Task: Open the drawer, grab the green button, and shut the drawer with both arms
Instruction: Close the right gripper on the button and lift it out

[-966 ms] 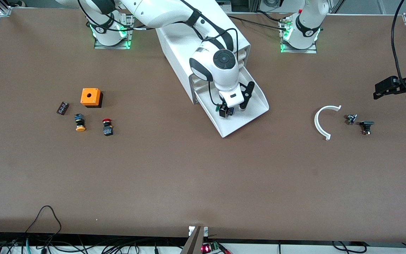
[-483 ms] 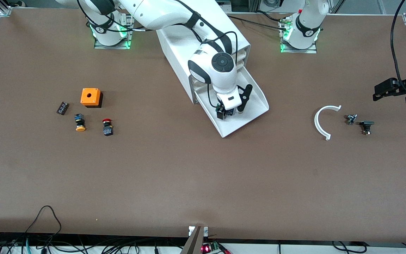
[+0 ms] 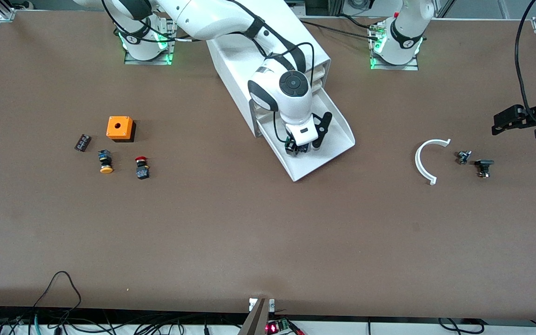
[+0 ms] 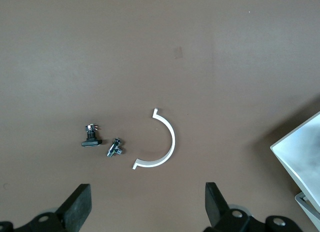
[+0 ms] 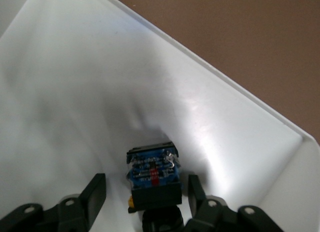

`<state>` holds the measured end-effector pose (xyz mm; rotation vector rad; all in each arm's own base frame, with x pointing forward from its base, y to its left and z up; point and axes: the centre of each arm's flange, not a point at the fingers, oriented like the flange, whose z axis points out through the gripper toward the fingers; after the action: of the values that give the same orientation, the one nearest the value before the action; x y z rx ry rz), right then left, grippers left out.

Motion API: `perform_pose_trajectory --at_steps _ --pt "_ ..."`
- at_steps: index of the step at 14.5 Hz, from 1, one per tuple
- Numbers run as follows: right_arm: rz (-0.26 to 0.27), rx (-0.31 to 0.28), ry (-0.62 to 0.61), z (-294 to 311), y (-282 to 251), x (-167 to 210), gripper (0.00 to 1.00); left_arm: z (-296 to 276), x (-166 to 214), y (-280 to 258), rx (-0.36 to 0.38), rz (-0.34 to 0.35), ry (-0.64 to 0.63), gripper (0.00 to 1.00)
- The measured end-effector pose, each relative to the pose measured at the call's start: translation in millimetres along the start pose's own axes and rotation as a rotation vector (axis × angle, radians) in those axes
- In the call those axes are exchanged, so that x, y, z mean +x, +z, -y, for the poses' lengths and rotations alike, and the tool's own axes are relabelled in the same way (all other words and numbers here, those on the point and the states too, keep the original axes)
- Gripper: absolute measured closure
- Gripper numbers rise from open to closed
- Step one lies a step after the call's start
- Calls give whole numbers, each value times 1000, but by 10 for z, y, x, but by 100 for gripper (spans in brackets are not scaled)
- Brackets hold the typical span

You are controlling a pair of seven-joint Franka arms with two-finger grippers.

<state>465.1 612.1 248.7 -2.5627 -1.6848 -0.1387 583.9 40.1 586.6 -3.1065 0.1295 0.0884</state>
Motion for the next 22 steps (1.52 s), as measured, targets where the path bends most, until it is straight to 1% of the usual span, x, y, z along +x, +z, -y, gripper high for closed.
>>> perform_pose_trajectory --at_steps 2,3,4,5,9,11,15,17,18,20,22 --pt "-1 0 0 1 -3 2 51 1 8 16 -1 2 0 0" --pt "-1 0 0 0 -3 2 51 1 14 26 -1 4 0 0" --pt "-1 -1 -1 1 -4 2 57 2 18 33 -1 5 0 0" --pt "-1 -1 -2 2 -5 3 59 2 21 38 -1 5 1 0" --pt "-2 -4 -4 5 -16 8 59 1 29 52 -2 7 1 0" --pt "-15 -10 -4 -8 -66 30 59 2 32 59 -2 8 1 0" --pt "-93 -39 7 -125 -541 169 59 2 37 69 -2 10 1 0" --pt "-121 -50 45 -175 -784 193 59 2 41 77 -3 11 1 0" --pt "-126 -51 72 -178 -882 197 59 2 43 81 -3 12 1 0" --pt "-118 -60 116 -244 -1069 166 59 2 47 88 -3 13 1 0" --pt "-108 -78 166 -519 -1275 64 59 1 51 94 -3 14 2 0"
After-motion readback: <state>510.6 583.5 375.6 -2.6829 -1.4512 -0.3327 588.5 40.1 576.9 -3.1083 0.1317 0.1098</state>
